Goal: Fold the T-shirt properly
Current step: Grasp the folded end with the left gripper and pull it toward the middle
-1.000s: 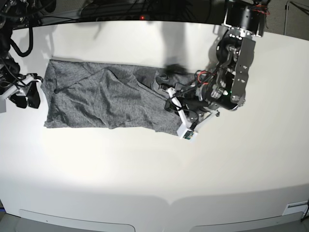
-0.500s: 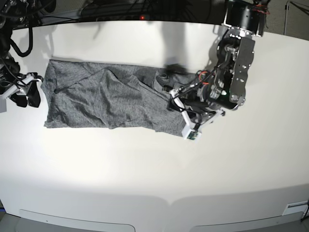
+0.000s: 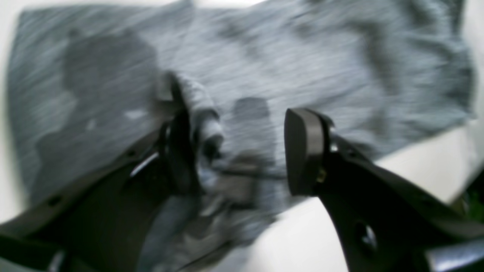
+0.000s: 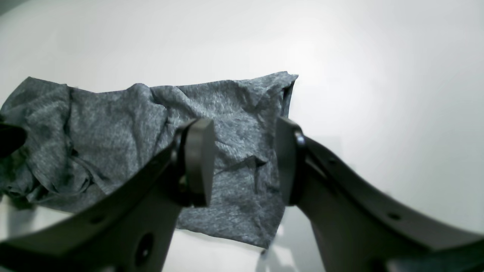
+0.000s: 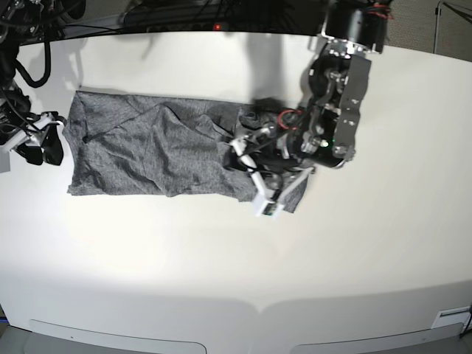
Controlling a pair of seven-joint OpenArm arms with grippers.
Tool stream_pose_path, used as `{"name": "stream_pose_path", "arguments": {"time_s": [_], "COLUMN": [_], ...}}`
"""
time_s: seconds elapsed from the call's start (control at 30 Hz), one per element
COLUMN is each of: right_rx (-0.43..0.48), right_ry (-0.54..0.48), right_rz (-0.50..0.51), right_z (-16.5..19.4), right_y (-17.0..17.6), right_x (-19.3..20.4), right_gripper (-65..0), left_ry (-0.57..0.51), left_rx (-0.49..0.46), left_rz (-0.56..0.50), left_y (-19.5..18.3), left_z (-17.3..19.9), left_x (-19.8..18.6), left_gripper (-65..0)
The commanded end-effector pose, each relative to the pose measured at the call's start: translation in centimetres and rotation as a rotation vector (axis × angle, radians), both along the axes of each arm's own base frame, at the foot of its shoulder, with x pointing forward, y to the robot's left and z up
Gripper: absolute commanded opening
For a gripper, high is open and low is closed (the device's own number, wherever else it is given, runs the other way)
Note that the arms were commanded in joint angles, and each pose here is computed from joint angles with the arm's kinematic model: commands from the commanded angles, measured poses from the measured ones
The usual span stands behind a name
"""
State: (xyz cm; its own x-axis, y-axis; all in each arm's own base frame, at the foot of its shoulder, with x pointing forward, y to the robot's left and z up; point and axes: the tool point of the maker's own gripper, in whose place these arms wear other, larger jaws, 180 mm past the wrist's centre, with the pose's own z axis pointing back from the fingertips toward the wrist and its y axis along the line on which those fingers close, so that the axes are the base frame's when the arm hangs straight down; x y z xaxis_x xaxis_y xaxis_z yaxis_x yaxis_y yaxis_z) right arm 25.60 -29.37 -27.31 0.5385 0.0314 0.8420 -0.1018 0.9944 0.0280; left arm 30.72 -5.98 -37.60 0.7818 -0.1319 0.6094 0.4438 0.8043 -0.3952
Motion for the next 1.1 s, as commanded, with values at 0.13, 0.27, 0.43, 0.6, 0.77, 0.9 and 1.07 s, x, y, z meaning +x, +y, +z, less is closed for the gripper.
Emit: {"name": "stream_pose_path", "arguments": {"time_s": [0.13,0.27,0.43,0.6,0.77,0.9,1.07], "right_rx": [-0.015,-0.015,-0.012,-0.011,-0.012,-0.011,0.006], "right_ry": [-0.041,-0.043,-0.043,-0.044,-0.045,-0.045,-0.055], "right_rz": [0.018,0.019,0.019,0.020,0.020,0.020,0.027], "right_z": [1.4,1.5,1.5,1.5,1.5,1.5,1.7], "right_y": [0.0,0.0,0.0,0.1,0.1,0.1,0.3], "right_x": [0.4,0.4,0.4,0.5,0.5,0.5,0.5], "right_gripper": [-38.0,-38.0,-38.0,-38.0,-38.0,-38.0,-38.0], "left_ry": [-0.087,-0.102,-0.128,-0.144,-0.085,-0.117,-0.226], "left_rx": [-0.077,-0.160,-0.095,0.059,0.133,0.164,0.331], "left_rz": [0.004,0.016,-0.006,-0.010,-0.034,-0.032,0.027], "left_y": [-1.7,-2.7,-3.1,-1.4,-0.6,0.0,3.1], "left_z": [2.7,3.9,3.6,2.1,1.3,2.5,4.2], "left_x": [1.4,1.7,1.7,1.9,1.0,1.2,2.8], "left_gripper": [-28.9,-28.9,-28.9,-28.9,-28.9,-28.9,-28.9]}}
